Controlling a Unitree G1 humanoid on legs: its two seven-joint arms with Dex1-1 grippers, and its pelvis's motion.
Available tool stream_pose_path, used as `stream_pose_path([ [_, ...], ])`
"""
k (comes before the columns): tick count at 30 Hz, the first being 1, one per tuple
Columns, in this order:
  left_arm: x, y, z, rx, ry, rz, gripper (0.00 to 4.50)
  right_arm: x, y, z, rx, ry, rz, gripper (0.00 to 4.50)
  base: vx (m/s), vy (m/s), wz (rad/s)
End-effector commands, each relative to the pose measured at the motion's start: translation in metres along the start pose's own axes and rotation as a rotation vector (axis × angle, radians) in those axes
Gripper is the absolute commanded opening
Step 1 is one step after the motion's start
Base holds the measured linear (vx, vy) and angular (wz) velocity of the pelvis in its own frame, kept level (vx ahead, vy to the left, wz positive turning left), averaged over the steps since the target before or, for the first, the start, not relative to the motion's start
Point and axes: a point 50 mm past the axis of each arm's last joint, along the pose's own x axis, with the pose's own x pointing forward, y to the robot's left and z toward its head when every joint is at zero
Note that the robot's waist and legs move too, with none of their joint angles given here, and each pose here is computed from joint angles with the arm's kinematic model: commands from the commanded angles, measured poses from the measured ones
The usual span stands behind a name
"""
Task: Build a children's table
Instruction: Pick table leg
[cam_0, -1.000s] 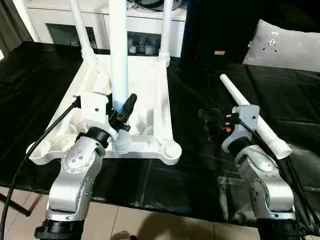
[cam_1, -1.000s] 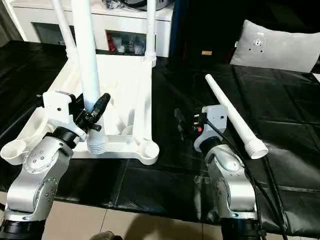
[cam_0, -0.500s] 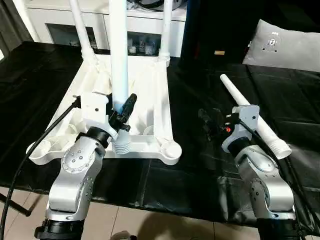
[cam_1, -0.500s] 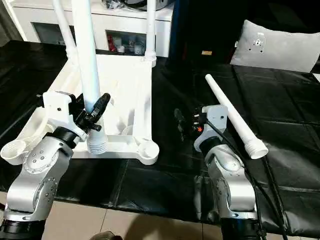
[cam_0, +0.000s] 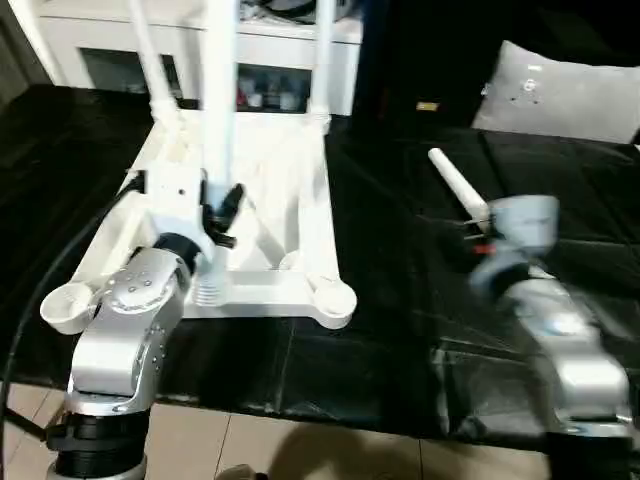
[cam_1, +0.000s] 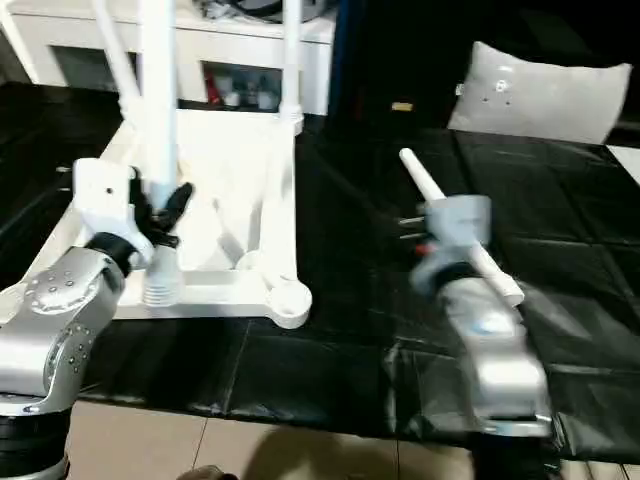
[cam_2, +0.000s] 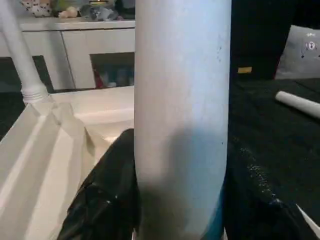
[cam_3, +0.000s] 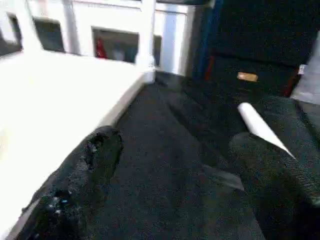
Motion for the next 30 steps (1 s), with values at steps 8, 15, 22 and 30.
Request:
stream_pose_path([
  [8,0.033,-0.019,0.052,-0.366,-0.102,-0.151,1.88,0.028,0.011,0.049,0.135,-0.147,0.213,3.90,0.000,0.000,0.00],
  [15,0.054,-0.036,0.078,-0.442,-0.135,-0.286,1.88,0.040,0.011,0.071,0.216,-0.095,0.382,3.90,0.000,0.000,0.00],
  [22,0.055,-0.058,0.085,-0.461,-0.137,-0.437,1.88,0.037,0.012,0.089,0.287,-0.144,0.537,3.90,0.000,0.000,0.00],
  [30,0.061,-0.068,0.092,-0.347,-0.176,-0.377,1.88,0.029,0.032,0.077,0.069,-0.058,0.654,3.90,0.000,0.000,0.00],
])
